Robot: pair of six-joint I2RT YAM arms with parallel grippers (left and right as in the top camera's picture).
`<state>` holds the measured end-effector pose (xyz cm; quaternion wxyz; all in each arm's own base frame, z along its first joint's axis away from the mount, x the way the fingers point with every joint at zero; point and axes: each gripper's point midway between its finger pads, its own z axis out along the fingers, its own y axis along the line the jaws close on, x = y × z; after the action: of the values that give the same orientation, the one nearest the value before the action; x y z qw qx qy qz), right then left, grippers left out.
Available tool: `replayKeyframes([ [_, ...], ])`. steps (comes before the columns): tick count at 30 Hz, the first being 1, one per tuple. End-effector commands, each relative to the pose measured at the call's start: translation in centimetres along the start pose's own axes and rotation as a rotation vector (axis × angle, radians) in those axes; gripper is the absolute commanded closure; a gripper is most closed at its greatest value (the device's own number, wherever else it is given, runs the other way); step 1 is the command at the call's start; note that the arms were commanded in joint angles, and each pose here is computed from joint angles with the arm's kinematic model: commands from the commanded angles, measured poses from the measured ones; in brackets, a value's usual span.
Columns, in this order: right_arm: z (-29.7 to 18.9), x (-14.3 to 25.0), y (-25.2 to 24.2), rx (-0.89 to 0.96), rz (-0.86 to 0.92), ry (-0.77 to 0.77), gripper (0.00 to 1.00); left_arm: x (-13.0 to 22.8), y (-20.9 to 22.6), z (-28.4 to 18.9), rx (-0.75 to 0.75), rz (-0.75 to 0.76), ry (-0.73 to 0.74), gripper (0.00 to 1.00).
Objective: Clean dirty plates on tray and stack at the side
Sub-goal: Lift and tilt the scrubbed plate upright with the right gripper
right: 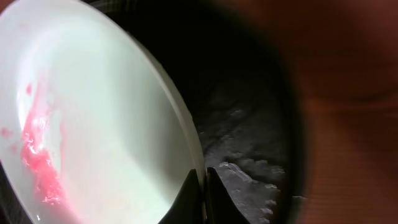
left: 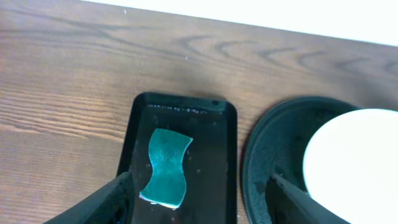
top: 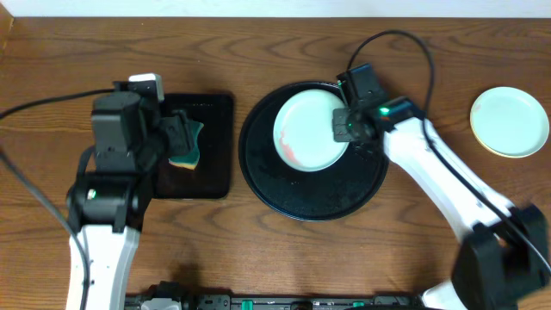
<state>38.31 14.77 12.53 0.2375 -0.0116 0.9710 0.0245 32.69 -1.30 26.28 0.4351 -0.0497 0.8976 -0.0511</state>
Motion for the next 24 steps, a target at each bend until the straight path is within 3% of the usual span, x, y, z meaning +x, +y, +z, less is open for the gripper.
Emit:
replayKeyframes([
  [1,-4.8,-2.7,-3.2,0.157,-0.015,-0.171,0.99,-0.2,-0.3,-2.0,0.020,-0.004,-0.037,0.31],
  [10,-9.9,-4.0,-4.7,0.427,-0.162,-0.334,0.99,0.5,-0.3,-2.5,0.017,-0.004,-0.017,0.31],
  [24,-12.1,-3.4,-0.4,0.856,-0.401,-0.517,0.99,0.8,-0.2,-2.4,0.014,-0.004,-0.004,0.31],
])
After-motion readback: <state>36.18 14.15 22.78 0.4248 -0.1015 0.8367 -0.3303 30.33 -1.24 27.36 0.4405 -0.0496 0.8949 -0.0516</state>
